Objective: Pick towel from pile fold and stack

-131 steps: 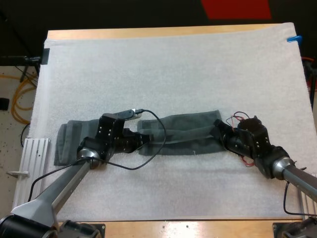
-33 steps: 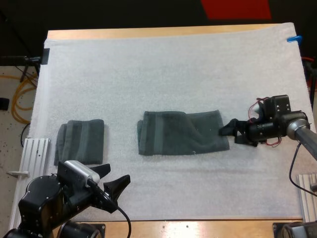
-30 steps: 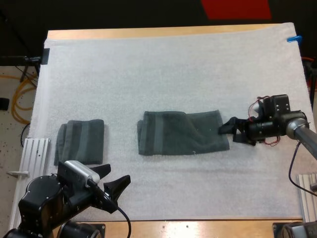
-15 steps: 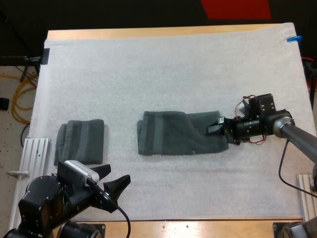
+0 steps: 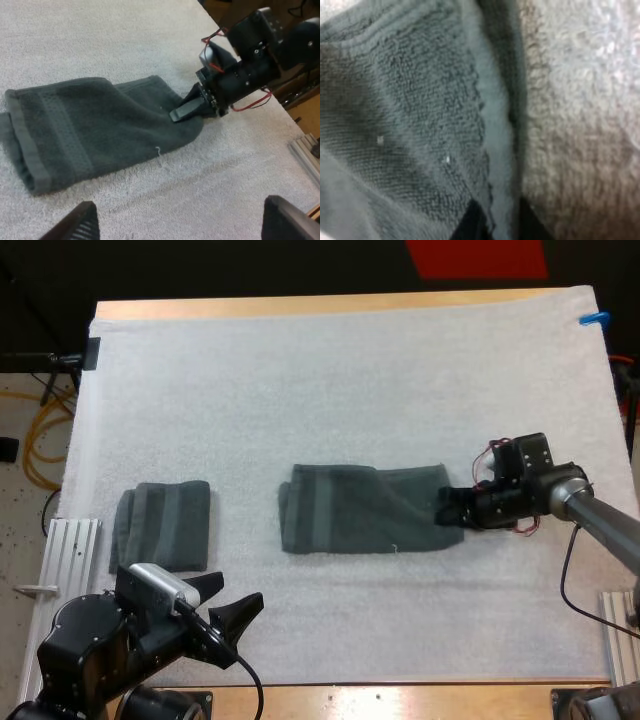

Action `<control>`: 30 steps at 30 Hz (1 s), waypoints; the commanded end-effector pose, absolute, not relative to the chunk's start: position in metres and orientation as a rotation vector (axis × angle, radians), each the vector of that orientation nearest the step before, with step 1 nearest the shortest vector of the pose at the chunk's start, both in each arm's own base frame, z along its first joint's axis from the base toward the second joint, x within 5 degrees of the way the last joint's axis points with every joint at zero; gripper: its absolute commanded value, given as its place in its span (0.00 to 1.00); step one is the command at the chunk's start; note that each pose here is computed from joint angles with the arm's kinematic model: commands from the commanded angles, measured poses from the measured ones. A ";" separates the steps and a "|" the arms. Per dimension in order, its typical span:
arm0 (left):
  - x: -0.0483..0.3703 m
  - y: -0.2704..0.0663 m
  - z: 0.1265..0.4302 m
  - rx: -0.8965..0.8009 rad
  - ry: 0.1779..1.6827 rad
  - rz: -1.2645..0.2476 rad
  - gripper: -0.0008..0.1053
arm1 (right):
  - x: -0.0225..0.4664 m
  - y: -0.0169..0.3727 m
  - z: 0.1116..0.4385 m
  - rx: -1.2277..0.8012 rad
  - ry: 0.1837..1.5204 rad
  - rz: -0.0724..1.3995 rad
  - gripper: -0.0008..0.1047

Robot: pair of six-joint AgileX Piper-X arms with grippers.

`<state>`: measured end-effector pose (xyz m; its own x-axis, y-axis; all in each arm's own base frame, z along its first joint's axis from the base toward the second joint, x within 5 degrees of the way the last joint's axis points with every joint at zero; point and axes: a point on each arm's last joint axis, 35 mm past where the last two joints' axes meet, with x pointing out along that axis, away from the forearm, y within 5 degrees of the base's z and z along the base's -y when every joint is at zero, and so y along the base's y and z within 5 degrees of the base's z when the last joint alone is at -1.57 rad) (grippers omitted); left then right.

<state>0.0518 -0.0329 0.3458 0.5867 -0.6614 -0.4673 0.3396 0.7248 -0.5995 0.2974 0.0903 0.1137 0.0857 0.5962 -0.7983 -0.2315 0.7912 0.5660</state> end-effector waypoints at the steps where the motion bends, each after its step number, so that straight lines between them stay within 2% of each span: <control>1: 0.051 -0.033 0.348 -0.489 0.726 -0.617 0.62 | 0.289 0.087 0.115 0.235 1.386 0.567 0.02; 9: 0.051 -0.033 0.348 -0.489 0.726 -0.617 0.62 | 0.275 0.068 0.166 -0.229 1.277 0.342 0.02; 14: 0.051 -0.033 0.348 -0.489 0.726 -0.617 0.62 | 0.270 0.062 0.189 -0.345 1.199 0.259 0.02; 19: 0.051 -0.033 0.348 -0.489 0.726 -0.617 0.62 | 0.270 0.073 0.206 -0.330 1.154 0.328 0.02; 24: 0.051 -0.033 0.348 -0.489 0.726 -0.617 0.62 | 0.266 0.109 0.217 -0.312 1.123 0.441 0.02; 30: 0.051 -0.033 0.348 -0.489 0.726 -0.617 0.62 | 0.259 0.158 0.211 -0.253 1.145 0.586 0.02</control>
<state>0.0518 -0.0329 0.3458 0.5867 -0.6614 -0.4673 0.3396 0.7248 -0.5995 0.2573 0.1543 0.2109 0.2949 0.2842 -0.9123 -0.5558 0.8277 0.0781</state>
